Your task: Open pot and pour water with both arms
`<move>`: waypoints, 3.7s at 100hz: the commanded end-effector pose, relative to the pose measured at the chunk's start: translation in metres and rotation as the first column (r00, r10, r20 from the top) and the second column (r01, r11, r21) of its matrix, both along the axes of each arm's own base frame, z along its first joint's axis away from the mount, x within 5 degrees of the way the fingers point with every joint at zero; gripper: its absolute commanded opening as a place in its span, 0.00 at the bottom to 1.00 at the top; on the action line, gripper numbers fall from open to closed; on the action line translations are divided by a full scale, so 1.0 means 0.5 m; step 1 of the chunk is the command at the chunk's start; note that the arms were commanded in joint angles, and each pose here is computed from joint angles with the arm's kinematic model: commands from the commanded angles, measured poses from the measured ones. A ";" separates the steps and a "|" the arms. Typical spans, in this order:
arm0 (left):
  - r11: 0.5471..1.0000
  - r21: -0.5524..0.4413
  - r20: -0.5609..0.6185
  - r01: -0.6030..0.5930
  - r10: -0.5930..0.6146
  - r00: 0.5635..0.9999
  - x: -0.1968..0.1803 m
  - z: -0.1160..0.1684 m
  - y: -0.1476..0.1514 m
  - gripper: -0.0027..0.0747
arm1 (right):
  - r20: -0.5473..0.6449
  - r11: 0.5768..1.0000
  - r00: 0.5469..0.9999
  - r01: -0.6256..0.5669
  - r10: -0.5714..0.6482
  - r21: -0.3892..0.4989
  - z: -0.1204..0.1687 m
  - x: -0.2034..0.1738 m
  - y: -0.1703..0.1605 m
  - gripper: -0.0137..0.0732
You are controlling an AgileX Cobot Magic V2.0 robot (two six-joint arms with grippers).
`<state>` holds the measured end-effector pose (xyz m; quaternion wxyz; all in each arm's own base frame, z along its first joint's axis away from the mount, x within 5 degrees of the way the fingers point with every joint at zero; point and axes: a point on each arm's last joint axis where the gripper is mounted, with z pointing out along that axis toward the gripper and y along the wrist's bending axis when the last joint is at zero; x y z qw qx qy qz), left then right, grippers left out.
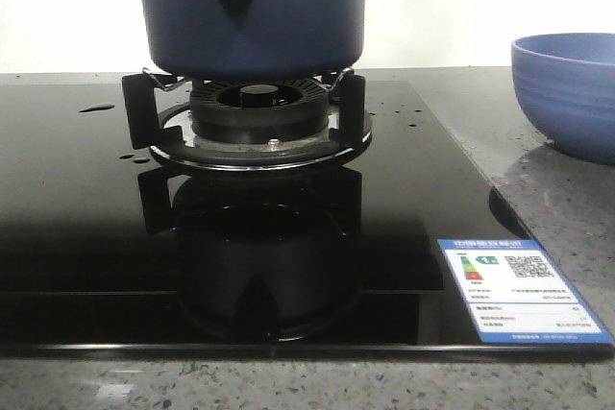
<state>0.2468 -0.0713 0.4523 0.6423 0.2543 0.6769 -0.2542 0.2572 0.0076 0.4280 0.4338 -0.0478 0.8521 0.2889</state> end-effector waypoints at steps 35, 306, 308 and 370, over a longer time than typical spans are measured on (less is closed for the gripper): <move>0.933 -0.038 0.077 -0.358 0.360 0.930 -0.135 -0.061 0.073 0.01 | 0.453 0.973 0.885 0.185 -0.105 -0.138 -0.041 -0.110 0.034 0.10; 0.737 -0.264 -0.067 -0.622 0.630 0.774 -0.383 -0.472 0.138 0.01 | 0.524 0.919 0.831 0.334 -0.184 -0.208 -0.302 -0.335 0.022 0.09; 0.737 -0.263 -0.068 -0.623 0.630 0.774 -0.383 -0.479 0.138 0.01 | 0.524 0.919 0.831 0.334 -0.184 -0.208 -0.302 -0.335 0.022 0.09; 0.753 -0.154 -0.048 -0.639 0.640 0.767 -0.383 -0.509 0.138 0.01 | 0.523 0.921 0.833 0.330 -0.181 -0.208 -0.303 -0.336 0.022 0.09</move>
